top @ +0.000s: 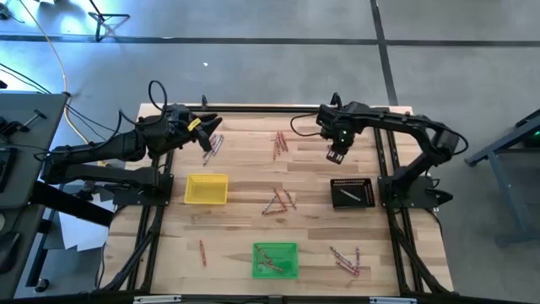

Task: Sort crayons
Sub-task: Put the orange crayon into the yellow bin

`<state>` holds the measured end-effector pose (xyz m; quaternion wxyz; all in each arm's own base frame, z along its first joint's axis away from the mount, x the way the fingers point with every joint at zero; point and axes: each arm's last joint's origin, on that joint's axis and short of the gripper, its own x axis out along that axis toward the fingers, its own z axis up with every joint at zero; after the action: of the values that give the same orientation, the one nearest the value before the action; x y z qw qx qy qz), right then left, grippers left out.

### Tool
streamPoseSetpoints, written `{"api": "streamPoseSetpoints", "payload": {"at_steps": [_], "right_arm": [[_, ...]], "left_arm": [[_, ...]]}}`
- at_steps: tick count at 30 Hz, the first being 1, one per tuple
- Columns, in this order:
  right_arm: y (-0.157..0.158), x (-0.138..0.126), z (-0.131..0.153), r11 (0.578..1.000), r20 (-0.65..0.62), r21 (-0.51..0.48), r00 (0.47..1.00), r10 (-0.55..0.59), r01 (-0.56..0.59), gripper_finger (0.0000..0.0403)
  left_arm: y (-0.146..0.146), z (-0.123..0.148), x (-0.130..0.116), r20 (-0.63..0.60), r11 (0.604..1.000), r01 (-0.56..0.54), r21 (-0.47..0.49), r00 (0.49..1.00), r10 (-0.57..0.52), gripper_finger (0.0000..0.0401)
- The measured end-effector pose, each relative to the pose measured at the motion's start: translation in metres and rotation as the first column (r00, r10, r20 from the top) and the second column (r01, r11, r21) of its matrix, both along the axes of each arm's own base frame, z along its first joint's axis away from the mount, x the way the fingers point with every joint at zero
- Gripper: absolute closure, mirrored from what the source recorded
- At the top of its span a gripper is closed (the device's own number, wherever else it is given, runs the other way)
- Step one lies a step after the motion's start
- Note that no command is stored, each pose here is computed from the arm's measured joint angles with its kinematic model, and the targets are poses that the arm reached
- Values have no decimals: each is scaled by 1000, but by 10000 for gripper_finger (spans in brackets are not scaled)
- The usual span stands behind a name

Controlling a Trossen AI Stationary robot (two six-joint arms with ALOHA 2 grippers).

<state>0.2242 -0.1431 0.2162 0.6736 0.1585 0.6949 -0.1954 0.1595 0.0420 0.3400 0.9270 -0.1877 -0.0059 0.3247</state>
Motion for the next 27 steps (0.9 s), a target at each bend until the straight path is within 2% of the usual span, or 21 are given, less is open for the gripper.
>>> {"api": "streamPoseSetpoints", "payload": {"at_steps": [6, 11, 16, 22, 27], "right_arm": [[-15, 4, -16, 1000, -9, 6, 1000, -4, 4, 313], [-23, 4, -28, 999, -48, 38, 998, 35, -33, 313], [-31, 4, -36, 984, -51, 56, 984, 173, -170, 314], [-37, 6, -37, 939, -20, 23, 939, 342, -342, 324], [-39, 6, -37, 917, -19, 22, 917, 399, -398, 331]], "left_arm": [[2, 0, -2, -52, 993, -93, 80, 994, 97, 275], [3, 0, -2, -78, 988, -100, 114, 991, 109, 275], [3, 0, -2, -101, 985, -93, 143, 989, 108, 275], [3, 0, -2, -100, 986, -93, 141, 989, 108, 275], [3, 0, -2, -101, 986, -93, 141, 989, 108, 275]]}}
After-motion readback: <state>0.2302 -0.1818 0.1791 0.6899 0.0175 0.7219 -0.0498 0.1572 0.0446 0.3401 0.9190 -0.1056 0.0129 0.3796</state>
